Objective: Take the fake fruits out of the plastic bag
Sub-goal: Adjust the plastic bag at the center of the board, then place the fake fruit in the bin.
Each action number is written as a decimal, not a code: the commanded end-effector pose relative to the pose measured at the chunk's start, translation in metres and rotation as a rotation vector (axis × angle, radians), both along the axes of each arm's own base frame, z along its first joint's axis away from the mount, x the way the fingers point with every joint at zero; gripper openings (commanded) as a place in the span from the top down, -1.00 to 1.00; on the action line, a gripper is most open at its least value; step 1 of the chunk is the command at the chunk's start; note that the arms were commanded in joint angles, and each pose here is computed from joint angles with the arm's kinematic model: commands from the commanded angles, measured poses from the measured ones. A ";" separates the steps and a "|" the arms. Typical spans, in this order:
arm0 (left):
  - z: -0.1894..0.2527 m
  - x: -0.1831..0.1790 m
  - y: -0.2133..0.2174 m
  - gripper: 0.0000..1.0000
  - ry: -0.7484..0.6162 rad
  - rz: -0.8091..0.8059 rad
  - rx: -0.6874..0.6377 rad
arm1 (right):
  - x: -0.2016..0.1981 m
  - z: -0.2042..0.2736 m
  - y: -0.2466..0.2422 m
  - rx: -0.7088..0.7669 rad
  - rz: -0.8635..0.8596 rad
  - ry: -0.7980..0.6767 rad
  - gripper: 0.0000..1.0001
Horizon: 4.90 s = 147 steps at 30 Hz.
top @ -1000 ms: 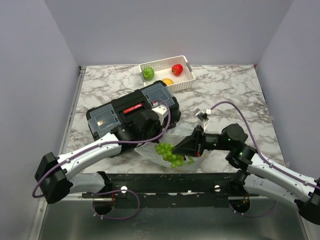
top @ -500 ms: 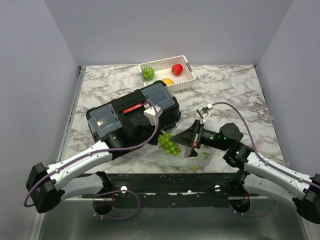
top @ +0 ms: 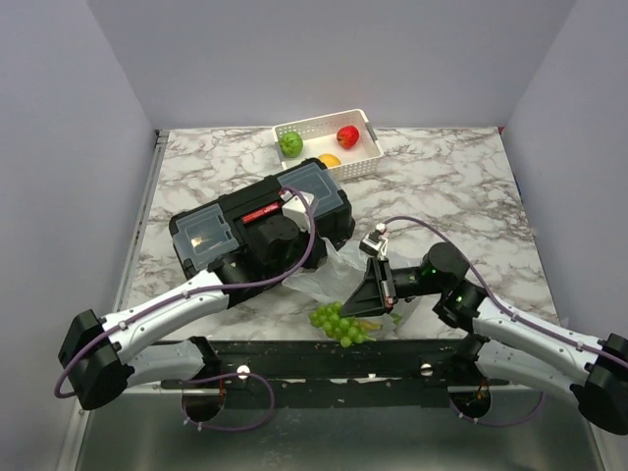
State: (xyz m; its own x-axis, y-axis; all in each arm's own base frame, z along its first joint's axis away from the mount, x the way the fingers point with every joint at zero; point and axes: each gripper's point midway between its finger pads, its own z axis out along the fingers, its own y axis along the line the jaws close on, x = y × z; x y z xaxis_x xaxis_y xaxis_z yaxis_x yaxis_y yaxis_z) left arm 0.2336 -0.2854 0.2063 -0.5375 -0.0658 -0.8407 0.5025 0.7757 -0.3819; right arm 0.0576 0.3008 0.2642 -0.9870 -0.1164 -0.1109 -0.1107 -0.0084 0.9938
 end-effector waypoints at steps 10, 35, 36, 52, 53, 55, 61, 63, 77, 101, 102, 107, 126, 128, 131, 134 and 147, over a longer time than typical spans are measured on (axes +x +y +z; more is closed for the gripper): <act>-0.029 0.015 -0.004 1.00 0.006 0.035 0.076 | -0.022 0.122 -0.011 0.359 0.223 -0.030 0.99; -0.019 -0.005 0.005 1.00 -0.042 0.037 -0.156 | 0.126 0.118 -0.016 0.486 -0.475 0.344 0.99; -0.015 -0.006 0.001 1.00 -0.047 0.020 -0.176 | 0.131 0.116 -0.020 0.492 -0.506 0.379 0.99; 0.069 -0.037 -0.016 0.44 -0.274 -0.217 -0.401 | 0.136 0.108 -0.034 0.417 -0.608 0.493 0.99; 0.070 -0.038 -0.016 0.14 -0.287 -0.228 -0.405 | 0.139 0.114 -0.038 0.439 -0.639 0.485 0.99; 0.073 -0.043 -0.019 -0.28 -0.304 -0.256 -0.423 | 0.144 0.122 -0.041 0.442 -0.675 0.478 0.99; 0.102 -0.059 -0.028 -0.97 -0.463 -0.274 -0.515 | 0.148 0.135 -0.032 0.454 -0.643 0.474 0.99; 0.112 -0.064 -0.032 -0.97 -0.540 -0.250 -0.507 | 0.149 0.141 -0.032 0.469 -0.638 0.476 0.99; 0.098 0.001 -0.085 -0.61 -0.572 0.129 -0.341 | 0.142 0.180 -0.046 0.527 -0.659 0.436 0.99; 0.031 -0.038 0.014 1.00 -0.270 0.066 -0.189 | 0.051 0.127 -0.031 0.253 -0.350 -0.163 0.99; 0.037 -0.035 0.017 1.00 -0.246 0.091 -0.181 | 0.047 0.123 -0.029 0.231 -0.321 -0.226 0.99; 0.046 -0.026 0.025 1.00 -0.154 0.132 -0.130 | 0.045 0.096 -0.022 0.106 -0.243 -0.372 0.99; 0.042 -0.025 0.018 1.00 -0.126 0.055 -0.188 | 0.085 0.061 -0.020 -0.130 -0.362 -0.496 0.99; 0.032 -0.023 0.019 1.00 -0.114 0.065 -0.153 | 0.091 0.087 -0.020 -0.099 -0.402 -0.532 0.99; 0.018 -0.026 0.016 1.00 -0.101 0.036 -0.117 | 0.117 0.115 -0.025 -0.128 -0.538 -0.596 0.99; 0.010 -0.031 0.015 1.00 -0.080 0.001 -0.086 | 0.157 0.128 -0.036 -0.223 -0.728 -0.644 0.99; 0.017 -0.047 0.009 1.00 -0.125 -0.167 0.009 | 0.312 0.112 -0.028 -0.609 -1.052 -0.884 0.99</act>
State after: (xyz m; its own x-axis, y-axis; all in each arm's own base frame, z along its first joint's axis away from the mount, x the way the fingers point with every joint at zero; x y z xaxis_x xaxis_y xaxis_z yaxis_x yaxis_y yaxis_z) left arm 0.1941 -0.2700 0.2224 -0.4459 -0.0540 -0.8934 0.6008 0.7219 -0.3435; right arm 0.3245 0.2861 0.3769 -0.4241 0.4016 -0.8117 -0.4320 0.6981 0.5710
